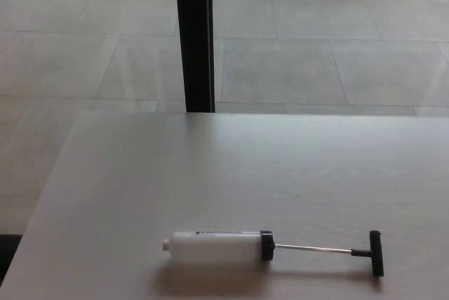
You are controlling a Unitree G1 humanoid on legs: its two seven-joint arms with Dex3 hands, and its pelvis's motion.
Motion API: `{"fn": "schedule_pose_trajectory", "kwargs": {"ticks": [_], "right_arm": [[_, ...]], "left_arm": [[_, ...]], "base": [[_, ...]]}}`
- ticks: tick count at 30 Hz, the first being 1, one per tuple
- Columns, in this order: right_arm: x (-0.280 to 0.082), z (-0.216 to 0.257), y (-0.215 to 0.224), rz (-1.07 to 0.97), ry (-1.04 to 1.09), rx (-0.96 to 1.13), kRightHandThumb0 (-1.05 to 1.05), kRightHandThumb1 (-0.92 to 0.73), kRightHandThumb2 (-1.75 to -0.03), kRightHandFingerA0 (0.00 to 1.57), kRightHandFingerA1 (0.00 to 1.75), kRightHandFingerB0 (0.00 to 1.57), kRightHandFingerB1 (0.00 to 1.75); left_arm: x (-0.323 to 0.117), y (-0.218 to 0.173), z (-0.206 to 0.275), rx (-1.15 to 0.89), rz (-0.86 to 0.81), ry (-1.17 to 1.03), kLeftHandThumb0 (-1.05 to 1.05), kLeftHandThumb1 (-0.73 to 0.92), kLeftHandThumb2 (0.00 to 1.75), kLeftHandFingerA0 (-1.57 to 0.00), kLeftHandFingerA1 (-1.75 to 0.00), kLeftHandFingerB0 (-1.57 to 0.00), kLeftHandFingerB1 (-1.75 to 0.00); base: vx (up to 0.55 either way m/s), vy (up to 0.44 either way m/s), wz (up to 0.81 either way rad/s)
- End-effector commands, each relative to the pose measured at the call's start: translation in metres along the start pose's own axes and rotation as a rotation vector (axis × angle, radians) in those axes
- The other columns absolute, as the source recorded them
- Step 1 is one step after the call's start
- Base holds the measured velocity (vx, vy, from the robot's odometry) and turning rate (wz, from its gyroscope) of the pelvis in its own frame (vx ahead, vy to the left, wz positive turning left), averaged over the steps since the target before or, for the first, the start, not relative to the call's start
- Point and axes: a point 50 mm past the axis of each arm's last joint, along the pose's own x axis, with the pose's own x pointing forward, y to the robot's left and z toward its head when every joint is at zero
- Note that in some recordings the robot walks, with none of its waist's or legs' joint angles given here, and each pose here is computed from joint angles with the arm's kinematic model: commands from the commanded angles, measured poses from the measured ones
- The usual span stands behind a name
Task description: The robot uses its left hand to lift the air pump kept on the middle of the desk and use the right hand to compress the handle
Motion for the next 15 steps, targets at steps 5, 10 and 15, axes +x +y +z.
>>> {"fn": "schedule_pose_trajectory", "kwargs": {"ticks": [5, 10, 15], "right_arm": [[-0.004, 0.037, -0.030, -0.009, -0.228, 0.232, -0.81, -0.68, -1.05, 0.09, 0.60, 0.04, 0.35], [-0.001, 0.040, -0.028, -0.002, -0.235, 0.213, -0.81, -0.69, -1.09, 0.12, 0.61, 0.00, 0.32], [-0.001, 0.042, -0.027, 0.013, -0.245, 0.217, -0.76, -0.64, -1.08, 0.09, 0.60, 0.00, 0.33]], "left_arm": [[-0.019, 0.013, 0.119, -0.002, 0.115, -0.585, -0.63, 0.71, 0.61, -0.22, -0.39, -0.26, -0.31], [-0.054, -0.030, 0.196, 0.201, 0.024, -0.914, -0.67, 0.63, 0.60, -0.34, -0.41, -0.43, -0.34], [-0.106, -0.080, 0.245, 0.423, -0.094, -1.221, -0.72, 0.61, 0.59, -0.39, -0.43, -0.41, -0.33]], "base": [[0.00, 0.000, 0.00], [0.00, 0.000, 0.00], [0.00, 0.000, 0.00]]}}
